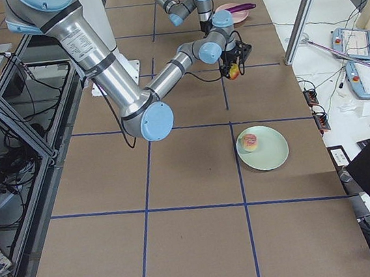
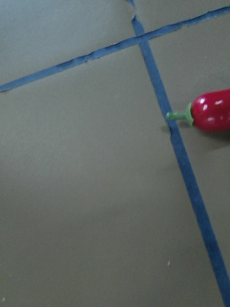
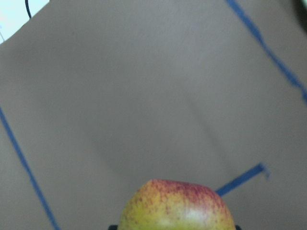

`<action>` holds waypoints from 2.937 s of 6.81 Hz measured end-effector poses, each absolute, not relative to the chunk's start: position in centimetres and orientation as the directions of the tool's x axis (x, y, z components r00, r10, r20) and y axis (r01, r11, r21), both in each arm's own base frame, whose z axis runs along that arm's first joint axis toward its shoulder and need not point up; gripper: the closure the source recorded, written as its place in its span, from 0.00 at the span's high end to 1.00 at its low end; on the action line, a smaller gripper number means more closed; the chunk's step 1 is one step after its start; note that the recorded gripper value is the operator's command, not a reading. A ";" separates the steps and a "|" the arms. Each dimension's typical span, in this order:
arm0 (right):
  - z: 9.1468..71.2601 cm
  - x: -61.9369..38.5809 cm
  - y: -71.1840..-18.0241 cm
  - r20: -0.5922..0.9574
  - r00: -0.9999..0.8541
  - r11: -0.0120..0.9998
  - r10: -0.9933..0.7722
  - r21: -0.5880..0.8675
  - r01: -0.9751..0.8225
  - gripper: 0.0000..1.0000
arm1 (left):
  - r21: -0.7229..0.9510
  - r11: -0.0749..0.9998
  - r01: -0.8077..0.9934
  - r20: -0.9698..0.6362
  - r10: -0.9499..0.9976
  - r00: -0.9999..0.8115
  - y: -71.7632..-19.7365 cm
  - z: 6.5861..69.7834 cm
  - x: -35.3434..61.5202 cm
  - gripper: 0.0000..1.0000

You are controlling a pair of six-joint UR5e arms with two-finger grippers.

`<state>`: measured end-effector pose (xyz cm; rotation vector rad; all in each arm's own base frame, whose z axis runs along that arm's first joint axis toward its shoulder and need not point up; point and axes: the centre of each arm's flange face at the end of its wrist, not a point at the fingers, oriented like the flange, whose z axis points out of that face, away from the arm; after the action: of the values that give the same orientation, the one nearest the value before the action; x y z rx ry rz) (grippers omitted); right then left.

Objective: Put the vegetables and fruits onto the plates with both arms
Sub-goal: 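Carry the apple to the green plate while the left gripper grasps the red chili, then release the apple on the green plate while the left gripper places the chili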

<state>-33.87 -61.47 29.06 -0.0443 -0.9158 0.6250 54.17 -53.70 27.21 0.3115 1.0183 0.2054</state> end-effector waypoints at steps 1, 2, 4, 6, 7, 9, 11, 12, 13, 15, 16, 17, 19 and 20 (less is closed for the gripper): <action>33.7 -28.6 -64.2 0.718 0.517 0.855 0.465 -0.214 -0.472 0.00 | 0.362 0.932 -0.031 -0.787 0.323 0.526 -52.4 26.5 56.0 0.41; 39.0 -24.0 -66.7 0.689 0.597 0.885 0.411 -0.144 -0.442 0.00 | 0.368 0.929 -0.034 -0.775 0.327 0.541 -51.8 26.5 56.8 0.10; 47.6 -18.6 -69.8 0.618 0.708 0.926 0.341 -0.093 -0.365 0.00 | 0.368 0.930 -0.016 -0.738 0.303 0.604 -52.1 27.0 56.9 0.00; 52.0 -17.8 -70.5 0.574 0.746 0.935 0.338 -0.115 -0.335 0.03 | 0.380 0.924 0.038 -0.718 0.269 0.642 -53.8 25.4 53.9 0.00; 53.1 -18.1 -70.7 0.559 0.756 0.936 0.341 -0.126 -0.329 0.39 | 0.389 0.918 0.072 -0.722 0.255 0.643 -54.4 24.8 51.3 0.00; 54.2 -20.3 -70.4 0.549 0.772 0.945 0.320 -0.123 -0.304 1.00 | 0.377 0.914 0.147 -0.713 0.185 0.676 -57.0 28.3 44.2 0.00; 54.5 -22.1 -70.1 0.570 0.774 0.956 0.274 -0.072 -0.285 1.00 | 0.342 0.907 0.246 -0.683 0.061 0.728 -62.2 33.1 35.8 0.01; 52.4 -21.9 -70.2 0.602 0.757 0.958 0.253 -0.044 -0.285 1.00 | 0.294 0.910 0.292 -0.659 -0.029 0.751 -64.8 36.6 33.1 0.06; 49.1 -21.6 -69.9 0.647 0.727 0.959 0.231 -0.025 -0.282 1.00 | 0.239 0.911 0.337 -0.634 -0.117 0.765 -66.9 39.9 31.4 0.09; 44.0 -20.3 -67.6 0.722 0.640 0.946 0.263 -0.061 -0.319 1.00 | 0.151 0.893 0.424 -0.606 -0.255 0.753 -69.9 44.3 30.1 1.00; 42.2 -19.8 -65.9 0.746 0.597 0.935 0.296 -0.097 -0.342 1.00 | 0.150 0.879 0.452 -0.619 -0.273 0.736 -71.1 46.2 30.3 1.00; 41.1 -19.4 -64.7 0.757 0.573 0.929 0.314 -0.120 -0.350 1.00 | 0.165 0.870 0.465 -0.632 -0.268 0.727 -72.0 47.3 30.6 1.00; 39.9 -18.3 -62.3 0.761 0.557 0.928 0.332 -0.155 -0.340 1.00 | 0.199 0.877 0.438 -0.646 -0.218 0.731 -72.9 47.2 29.3 1.00; 39.9 -16.6 -61.1 0.763 0.555 0.928 0.331 -0.158 -0.337 1.00 | 0.212 0.901 0.378 -0.673 -0.145 0.725 -72.9 46.3 27.3 1.00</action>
<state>-16.64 -61.12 39.90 0.0067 -0.9001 0.3943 27.29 -72.91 46.32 0.3495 0.7048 -0.2950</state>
